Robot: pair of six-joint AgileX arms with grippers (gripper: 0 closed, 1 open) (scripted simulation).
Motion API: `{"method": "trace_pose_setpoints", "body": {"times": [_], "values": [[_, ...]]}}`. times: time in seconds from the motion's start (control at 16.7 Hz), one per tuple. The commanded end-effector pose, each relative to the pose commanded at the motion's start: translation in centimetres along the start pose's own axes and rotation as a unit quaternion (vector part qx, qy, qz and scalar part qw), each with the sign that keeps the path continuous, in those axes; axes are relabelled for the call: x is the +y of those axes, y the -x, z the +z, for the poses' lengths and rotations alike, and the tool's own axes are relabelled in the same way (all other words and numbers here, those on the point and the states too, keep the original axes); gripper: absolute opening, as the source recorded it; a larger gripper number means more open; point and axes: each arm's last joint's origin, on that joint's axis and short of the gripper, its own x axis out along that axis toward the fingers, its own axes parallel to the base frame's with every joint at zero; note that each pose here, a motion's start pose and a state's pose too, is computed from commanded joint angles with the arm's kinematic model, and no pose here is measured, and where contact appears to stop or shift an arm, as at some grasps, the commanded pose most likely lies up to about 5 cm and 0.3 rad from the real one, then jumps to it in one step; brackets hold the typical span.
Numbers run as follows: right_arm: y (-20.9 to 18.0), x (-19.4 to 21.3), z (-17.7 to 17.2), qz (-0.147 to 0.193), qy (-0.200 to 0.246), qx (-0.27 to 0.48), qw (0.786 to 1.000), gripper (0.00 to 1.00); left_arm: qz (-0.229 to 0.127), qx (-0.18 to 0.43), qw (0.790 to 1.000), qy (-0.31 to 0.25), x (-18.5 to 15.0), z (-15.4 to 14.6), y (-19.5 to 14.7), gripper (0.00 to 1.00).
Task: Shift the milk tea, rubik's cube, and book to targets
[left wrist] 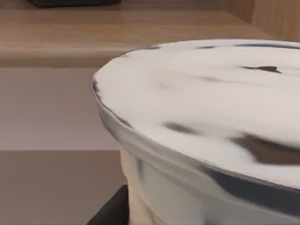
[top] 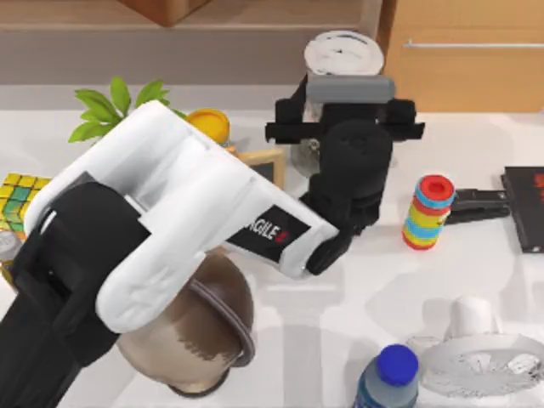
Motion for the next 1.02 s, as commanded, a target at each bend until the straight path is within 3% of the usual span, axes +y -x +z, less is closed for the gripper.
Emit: {"method": "trace_pose_setpoints", "body": {"times": [0.66, 0.84, 1.02], "values": [[0.0, 0.0, 0.0, 0.000, 0.000, 0.000, 1.000, 1.00, -0.003, -0.007, 1.000, 0.007, -0.5, 0.5, 0.1, 1.00], [0.0, 0.0, 0.0, 0.000, 0.000, 0.000, 1.000, 1.00, -0.012, -0.021, 0.999, 0.022, -1.7, 1.8, 1.1, 1.00], [0.0, 0.0, 0.0, 0.000, 0.000, 0.000, 1.000, 1.00, -0.011, -0.013, 1.000, 0.015, -1.4, 1.1, 2.4, 1.00]]}}
